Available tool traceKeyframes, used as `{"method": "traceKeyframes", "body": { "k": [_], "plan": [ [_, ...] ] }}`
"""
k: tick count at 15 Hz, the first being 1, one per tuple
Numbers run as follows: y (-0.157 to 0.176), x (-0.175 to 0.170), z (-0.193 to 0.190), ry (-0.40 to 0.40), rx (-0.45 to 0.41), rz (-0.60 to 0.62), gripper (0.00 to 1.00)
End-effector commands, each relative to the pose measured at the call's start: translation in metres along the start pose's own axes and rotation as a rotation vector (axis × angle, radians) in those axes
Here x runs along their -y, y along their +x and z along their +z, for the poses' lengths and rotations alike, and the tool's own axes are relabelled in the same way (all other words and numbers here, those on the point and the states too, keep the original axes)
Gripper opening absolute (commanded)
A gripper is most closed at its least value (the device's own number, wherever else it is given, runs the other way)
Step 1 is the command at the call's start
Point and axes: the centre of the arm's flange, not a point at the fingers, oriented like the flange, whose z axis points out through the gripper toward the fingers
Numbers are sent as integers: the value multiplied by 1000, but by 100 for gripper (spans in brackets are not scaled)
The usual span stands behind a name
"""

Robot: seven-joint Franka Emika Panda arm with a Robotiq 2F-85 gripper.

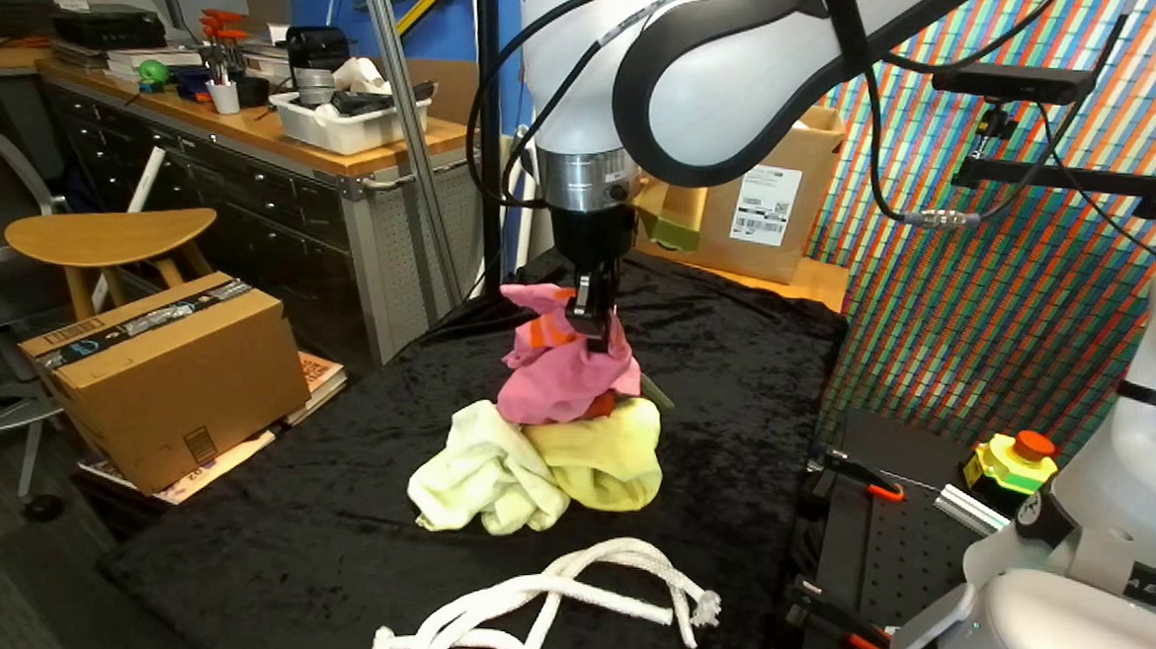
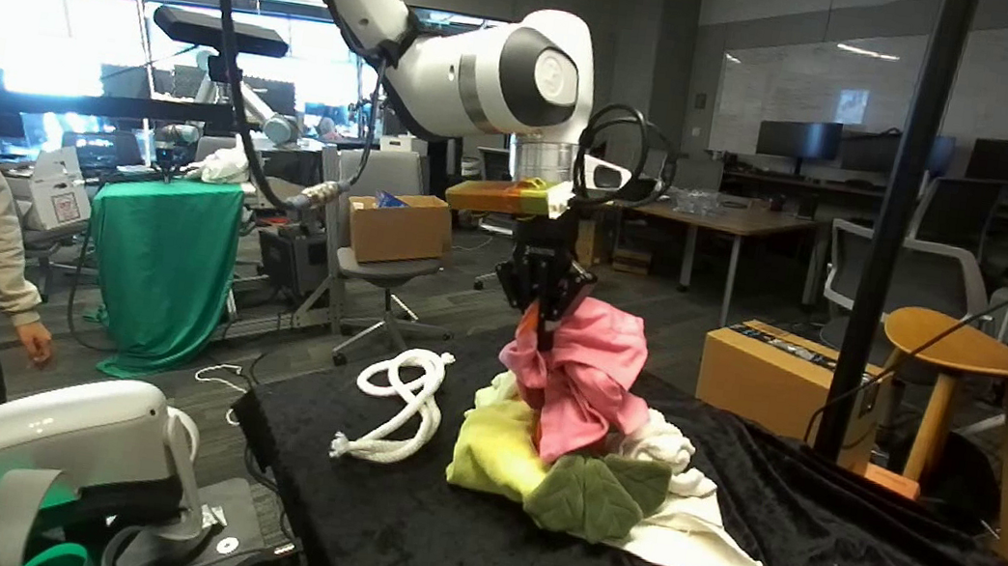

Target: Move the green towel, the beetroot plushy, the pink shirt and the rope to the middle of the table

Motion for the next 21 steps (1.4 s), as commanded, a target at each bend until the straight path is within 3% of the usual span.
{"method": "traceKeyframes", "body": {
  "k": [1,8,9,16,21],
  "plan": [
    [4,-2,-1,2,-17,-22,44],
    [2,-12,-11,1,-22,1,96],
    [1,-15,-16,-1,-23,4,99],
    [-10,-16,-57,1,-44,-8,100],
    [-10,25,-69,-15,-55,-86,100]
  ]
}}
